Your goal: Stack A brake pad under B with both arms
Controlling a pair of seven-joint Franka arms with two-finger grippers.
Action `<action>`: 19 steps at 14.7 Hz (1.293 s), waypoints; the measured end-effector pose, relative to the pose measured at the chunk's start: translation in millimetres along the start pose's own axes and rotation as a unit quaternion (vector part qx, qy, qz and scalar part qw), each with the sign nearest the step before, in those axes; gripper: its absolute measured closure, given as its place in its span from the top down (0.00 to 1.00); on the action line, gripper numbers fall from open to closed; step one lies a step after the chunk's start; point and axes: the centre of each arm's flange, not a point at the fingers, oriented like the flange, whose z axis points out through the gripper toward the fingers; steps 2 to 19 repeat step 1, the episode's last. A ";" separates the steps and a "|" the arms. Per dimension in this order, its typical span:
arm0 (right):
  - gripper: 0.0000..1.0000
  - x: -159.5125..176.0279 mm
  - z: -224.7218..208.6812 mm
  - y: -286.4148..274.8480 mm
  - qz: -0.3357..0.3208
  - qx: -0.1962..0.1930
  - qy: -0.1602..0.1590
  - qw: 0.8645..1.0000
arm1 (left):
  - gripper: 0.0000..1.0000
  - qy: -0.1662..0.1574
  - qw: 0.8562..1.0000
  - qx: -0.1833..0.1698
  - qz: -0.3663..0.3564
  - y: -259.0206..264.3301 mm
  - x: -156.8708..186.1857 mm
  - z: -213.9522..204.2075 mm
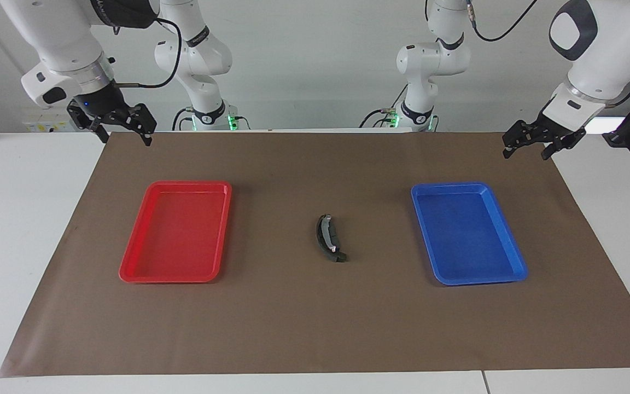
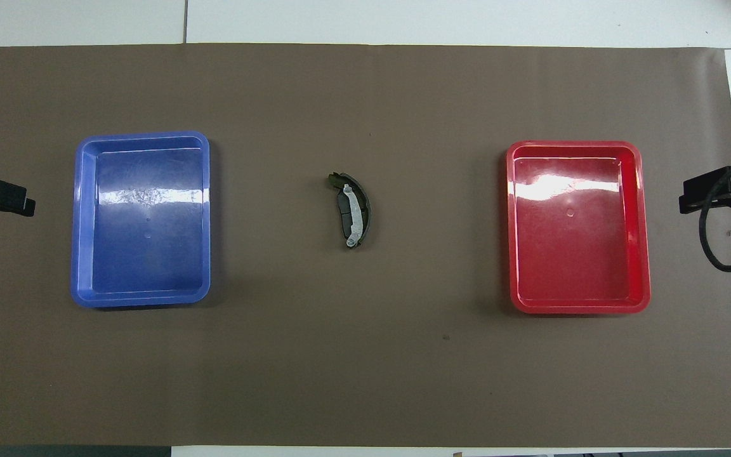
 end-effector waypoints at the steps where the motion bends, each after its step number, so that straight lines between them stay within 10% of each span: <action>1: 1.00 0.0 0.0 0.4 -0.011 0.000 0.000 1.000 | 1.00 0.000 1.000 0.000 0.000 0.0 0.0 0.0; 19: 1.00 0.0 0.0 0.4 -0.011 0.000 0.000 1.000 | 1.00 0.000 1.000 0.000 0.000 0.0 0.0 0.0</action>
